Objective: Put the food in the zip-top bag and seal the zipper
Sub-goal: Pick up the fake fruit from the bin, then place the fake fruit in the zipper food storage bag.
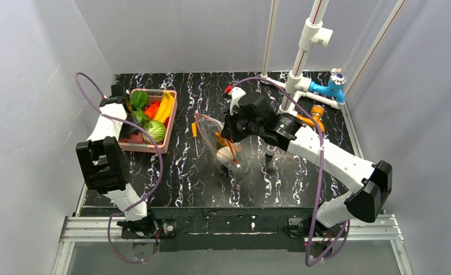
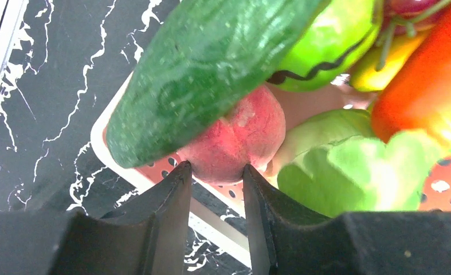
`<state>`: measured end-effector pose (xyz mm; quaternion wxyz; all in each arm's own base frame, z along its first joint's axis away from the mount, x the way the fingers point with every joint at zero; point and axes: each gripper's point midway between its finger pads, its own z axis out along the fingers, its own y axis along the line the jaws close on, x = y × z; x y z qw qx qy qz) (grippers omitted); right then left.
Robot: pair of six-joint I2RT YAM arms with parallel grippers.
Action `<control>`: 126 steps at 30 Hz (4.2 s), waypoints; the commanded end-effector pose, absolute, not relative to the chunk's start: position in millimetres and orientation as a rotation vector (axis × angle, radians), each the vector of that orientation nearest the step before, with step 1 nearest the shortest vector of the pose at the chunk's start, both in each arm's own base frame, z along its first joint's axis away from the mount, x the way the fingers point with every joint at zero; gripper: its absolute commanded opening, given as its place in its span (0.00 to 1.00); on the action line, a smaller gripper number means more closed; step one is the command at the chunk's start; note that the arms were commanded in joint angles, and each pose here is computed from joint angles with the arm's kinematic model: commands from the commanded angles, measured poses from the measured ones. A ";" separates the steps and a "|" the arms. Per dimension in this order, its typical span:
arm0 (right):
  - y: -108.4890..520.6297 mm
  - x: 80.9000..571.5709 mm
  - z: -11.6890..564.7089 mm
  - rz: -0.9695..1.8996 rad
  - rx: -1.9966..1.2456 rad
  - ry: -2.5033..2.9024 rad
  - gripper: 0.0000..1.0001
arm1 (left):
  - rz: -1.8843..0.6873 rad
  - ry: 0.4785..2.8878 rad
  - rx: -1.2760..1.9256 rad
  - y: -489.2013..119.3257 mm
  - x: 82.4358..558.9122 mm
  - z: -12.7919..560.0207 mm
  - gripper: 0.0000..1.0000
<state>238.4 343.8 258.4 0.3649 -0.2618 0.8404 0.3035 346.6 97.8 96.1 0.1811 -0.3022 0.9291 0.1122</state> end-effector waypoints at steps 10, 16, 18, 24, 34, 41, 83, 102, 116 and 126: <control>350.9 242.6 283.1 0.837 -0.651 2.089 0.01 | 0.090 2.554 -0.821 68.7 339.7 143.4 0.11; 350.7 242.4 283.4 0.840 -0.647 2.090 0.01 | 0.058 2.553 -0.820 63.8 335.8 148.8 0.10; 351.1 242.0 284.3 0.843 -0.647 2.089 0.01 | 0.050 2.550 -0.816 62.1 333.5 151.9 0.09; 351.9 242.0 285.0 0.846 -0.646 2.092 0.01 | 0.027 2.518 -0.803 59.0 328.3 168.2 0.08; 351.1 245.9 284.6 0.817 -0.644 2.098 0.01 | -0.082 2.491 -0.780 42.8 316.6 192.2 0.04; 350.9 248.6 283.3 0.798 -0.641 2.110 0.01 | -0.340 2.438 -0.760 5.6 299.7 215.1 0.03; 339.1 274.9 318.5 0.660 -0.518 2.075 0.01 | -1.195 2.409 -0.318 -190.1 229.5 267.3 0.00; 359.5 260.0 312.2 0.785 -0.626 2.070 0.01 | -1.124 2.541 -0.313 -224.2 253.5 249.1 0.10; 355.5 257.9 309.8 0.781 -0.623 2.070 0.01 | -1.075 2.566 -0.170 -235.2 240.2 242.9 0.86; 348.2 255.4 303.9 0.761 -0.617 2.076 0.01 | -0.989 2.516 -0.056 -216.7 226.3 264.7 0.98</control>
